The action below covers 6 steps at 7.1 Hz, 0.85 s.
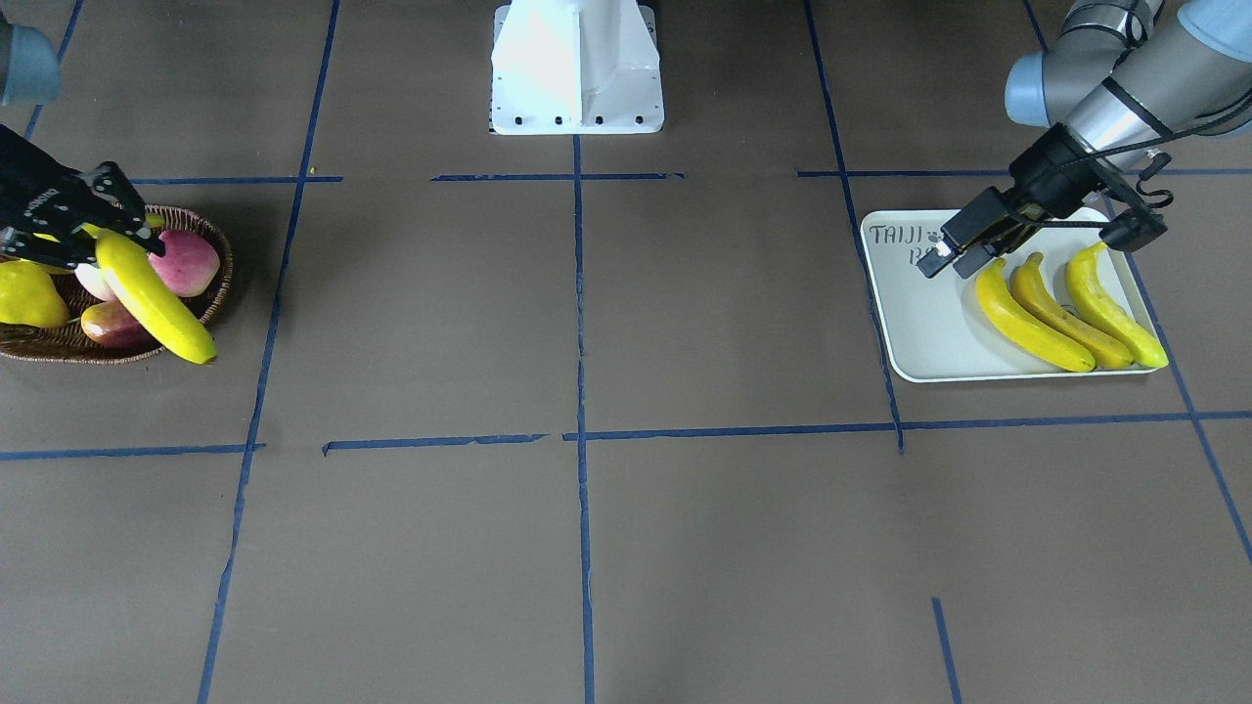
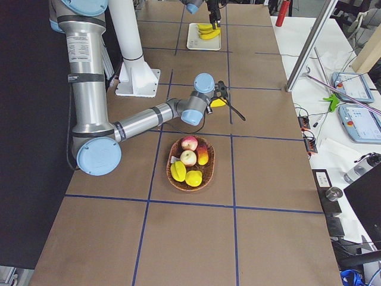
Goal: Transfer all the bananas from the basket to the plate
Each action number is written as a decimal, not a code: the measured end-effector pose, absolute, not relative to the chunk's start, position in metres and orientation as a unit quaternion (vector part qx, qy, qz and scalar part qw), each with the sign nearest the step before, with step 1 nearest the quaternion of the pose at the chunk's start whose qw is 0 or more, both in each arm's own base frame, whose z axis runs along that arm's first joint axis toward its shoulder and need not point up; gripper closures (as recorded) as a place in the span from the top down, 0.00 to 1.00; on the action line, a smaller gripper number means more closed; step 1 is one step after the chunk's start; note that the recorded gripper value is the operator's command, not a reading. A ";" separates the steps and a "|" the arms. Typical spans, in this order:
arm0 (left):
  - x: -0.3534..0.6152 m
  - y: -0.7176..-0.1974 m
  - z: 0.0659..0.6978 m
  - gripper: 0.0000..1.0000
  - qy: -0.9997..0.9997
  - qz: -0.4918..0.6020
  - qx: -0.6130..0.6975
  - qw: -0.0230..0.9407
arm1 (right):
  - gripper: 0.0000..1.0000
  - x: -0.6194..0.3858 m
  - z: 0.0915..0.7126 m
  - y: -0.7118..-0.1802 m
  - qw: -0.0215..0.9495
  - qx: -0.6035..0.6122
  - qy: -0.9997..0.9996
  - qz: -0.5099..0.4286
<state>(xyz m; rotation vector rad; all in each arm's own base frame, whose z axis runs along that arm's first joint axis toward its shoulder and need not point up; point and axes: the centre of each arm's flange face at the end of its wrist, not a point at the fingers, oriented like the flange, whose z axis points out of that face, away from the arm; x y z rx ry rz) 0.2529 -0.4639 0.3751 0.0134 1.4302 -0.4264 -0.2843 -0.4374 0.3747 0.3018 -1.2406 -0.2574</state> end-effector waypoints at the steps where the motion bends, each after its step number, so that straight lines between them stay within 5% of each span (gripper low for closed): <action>1: 0.271 -0.465 0.358 1.00 0.660 -0.194 -0.011 0.726 | 0.11 -0.325 0.337 -0.432 0.787 0.140 -0.593 -0.100; 6: 0.344 -0.466 0.274 0.99 0.680 -0.247 -0.114 0.681 | 0.06 -0.481 0.176 -0.373 0.764 0.148 -0.628 -0.001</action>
